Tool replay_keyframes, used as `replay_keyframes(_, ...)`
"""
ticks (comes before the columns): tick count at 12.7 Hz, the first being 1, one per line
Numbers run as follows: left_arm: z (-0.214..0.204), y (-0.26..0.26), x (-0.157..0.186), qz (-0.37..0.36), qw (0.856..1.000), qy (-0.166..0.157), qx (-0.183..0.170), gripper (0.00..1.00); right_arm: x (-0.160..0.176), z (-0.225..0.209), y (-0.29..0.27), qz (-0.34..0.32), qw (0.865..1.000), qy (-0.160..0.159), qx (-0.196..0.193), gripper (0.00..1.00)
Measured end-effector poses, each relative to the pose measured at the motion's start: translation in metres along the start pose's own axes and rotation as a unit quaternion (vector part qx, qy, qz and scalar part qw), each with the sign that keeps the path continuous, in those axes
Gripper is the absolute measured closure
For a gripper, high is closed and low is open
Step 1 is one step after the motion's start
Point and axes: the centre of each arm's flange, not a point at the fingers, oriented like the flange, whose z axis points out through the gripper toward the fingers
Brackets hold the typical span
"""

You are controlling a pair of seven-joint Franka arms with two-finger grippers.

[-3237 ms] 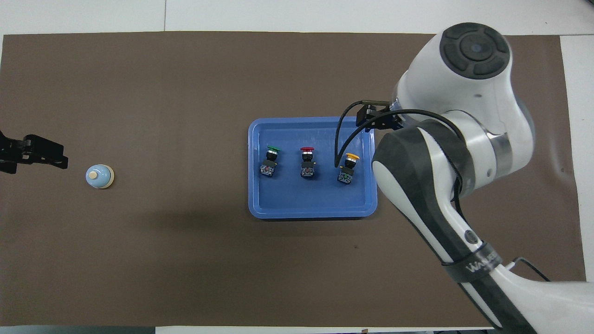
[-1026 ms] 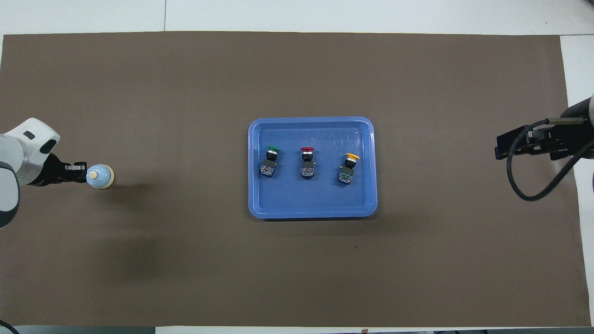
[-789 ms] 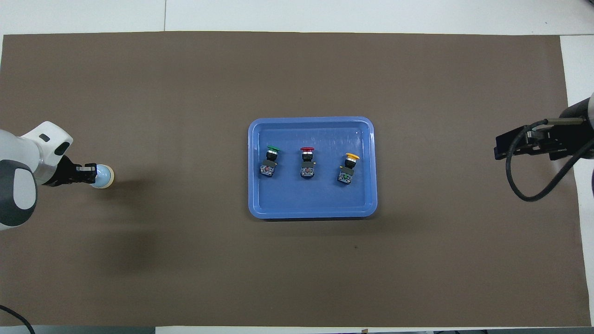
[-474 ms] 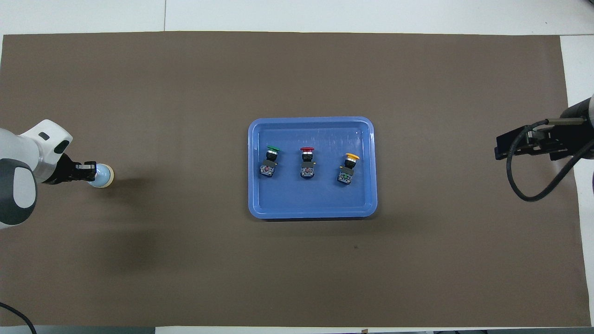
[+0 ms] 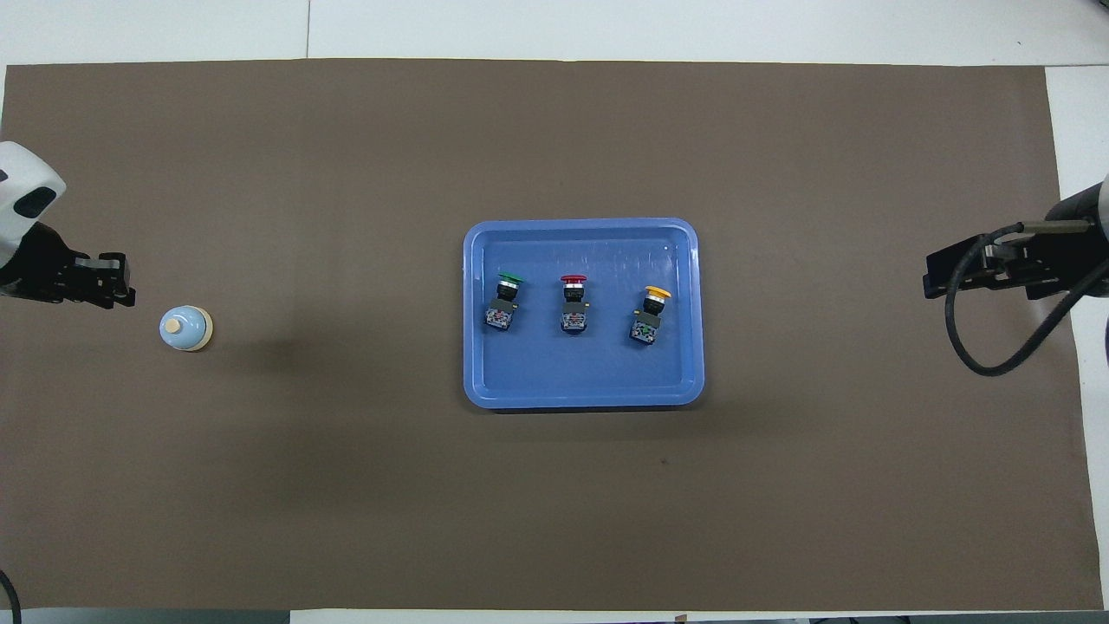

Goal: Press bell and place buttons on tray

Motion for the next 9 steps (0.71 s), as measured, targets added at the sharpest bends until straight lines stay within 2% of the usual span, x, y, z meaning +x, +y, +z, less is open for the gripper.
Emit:
replay_keyframes(2,-0.040,0.009,-0.014,0.006,1.000,0.007,0.000,0.42,0.000,0.000,0.000,0.000,1.000,0.000,0.000,0.00)
replay_keyframes(4,-0.069,0.010,-0.038,0.006,1.000,-0.002,-0.002,0.16,0.000,0.000,0.000,0.000,1.000,0.000,0.000,0.00)
replay_keyframes(5,-0.080,0.009,-0.045,0.006,1.000,-0.008,-0.003,0.07,0.000,0.000,0.000,0.000,1.000,0.000,0.000,0.00)
replay_keyframes(6,-0.088,0.009,-0.050,0.006,1.000,-0.012,-0.003,0.00,0.000,0.000,0.000,0.000,1.000,0.000,0.000,0.00)
replay_keyframes(9,-0.092,0.009,-0.051,0.006,1.000,-0.013,-0.003,0.00,0.000,0.000,0.000,0.000,1.000,0.000,0.000,0.00)
